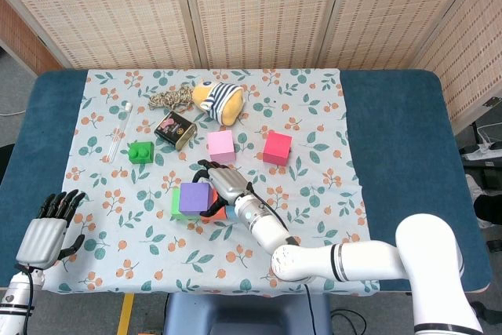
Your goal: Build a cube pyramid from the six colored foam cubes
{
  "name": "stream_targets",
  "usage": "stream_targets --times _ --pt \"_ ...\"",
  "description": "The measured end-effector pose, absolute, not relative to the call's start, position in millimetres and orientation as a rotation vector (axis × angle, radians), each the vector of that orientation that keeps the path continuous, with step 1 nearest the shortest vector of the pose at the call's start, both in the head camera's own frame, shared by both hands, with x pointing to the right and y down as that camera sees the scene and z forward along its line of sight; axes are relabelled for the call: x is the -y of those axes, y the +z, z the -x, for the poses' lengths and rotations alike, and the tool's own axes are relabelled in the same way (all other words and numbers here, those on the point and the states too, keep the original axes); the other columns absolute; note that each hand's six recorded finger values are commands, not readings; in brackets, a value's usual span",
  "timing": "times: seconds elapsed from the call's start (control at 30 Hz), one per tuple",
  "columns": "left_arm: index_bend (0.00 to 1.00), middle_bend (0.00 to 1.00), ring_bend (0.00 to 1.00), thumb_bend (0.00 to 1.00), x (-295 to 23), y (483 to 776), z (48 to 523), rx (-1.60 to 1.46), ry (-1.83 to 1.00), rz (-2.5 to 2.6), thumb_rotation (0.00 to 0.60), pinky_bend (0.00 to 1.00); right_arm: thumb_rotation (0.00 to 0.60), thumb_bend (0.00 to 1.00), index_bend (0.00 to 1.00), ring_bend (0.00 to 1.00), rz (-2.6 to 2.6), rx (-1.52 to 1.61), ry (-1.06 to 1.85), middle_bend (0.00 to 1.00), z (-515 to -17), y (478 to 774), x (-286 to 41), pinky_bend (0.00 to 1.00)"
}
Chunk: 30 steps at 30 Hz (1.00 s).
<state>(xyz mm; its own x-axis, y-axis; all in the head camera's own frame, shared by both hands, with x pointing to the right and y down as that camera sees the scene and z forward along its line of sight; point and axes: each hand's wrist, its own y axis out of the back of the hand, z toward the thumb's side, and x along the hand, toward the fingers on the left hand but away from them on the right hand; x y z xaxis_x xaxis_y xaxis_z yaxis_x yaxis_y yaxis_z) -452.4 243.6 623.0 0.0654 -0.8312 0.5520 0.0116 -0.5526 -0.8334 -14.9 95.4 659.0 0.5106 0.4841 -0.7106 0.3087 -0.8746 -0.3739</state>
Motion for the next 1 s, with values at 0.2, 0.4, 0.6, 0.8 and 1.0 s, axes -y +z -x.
stream_targets --times 0.2,0.4,0.6,0.8,1.0 --pt "0.0 0.04 0.0 0.35 -243.9 623.6 452.3 -0.825 -1.568 1.665 0.6 0.05 0.6 0.39 0.45 0.0 2.553 0.687 1.301 0.04 14.3 660.7 -94.1 0.11" --pt "0.0 0.04 0.0 0.35 -243.7 623.6 452.6 -0.827 -1.569 1.664 0.6 0.05 0.6 0.39 0.44 0.0 2.558 0.692 1.298 0.04 15.0 661.0 -93.0 0.11" --pt "0.0 0.04 0.0 0.35 -243.6 623.9 452.4 -0.825 -1.57 1.664 0.6 0.05 0.6 0.39 0.38 0.0 2.567 0.681 1.298 0.04 16.8 662.5 -95.4 0.11" --pt "0.0 0.04 0.0 0.35 -243.5 623.8 452.6 -0.826 -1.569 1.666 0.6 0.05 0.6 0.39 0.26 0.0 2.557 0.671 1.308 0.04 15.2 663.3 -95.1 0.11" --pt "0.0 0.03 0.0 0.35 -243.6 623.7 452.5 -0.826 -1.568 1.668 0.6 0.05 0.6 0.39 0.25 0.0 2.558 0.68 1.312 0.04 14.1 663.0 -93.9 0.12"
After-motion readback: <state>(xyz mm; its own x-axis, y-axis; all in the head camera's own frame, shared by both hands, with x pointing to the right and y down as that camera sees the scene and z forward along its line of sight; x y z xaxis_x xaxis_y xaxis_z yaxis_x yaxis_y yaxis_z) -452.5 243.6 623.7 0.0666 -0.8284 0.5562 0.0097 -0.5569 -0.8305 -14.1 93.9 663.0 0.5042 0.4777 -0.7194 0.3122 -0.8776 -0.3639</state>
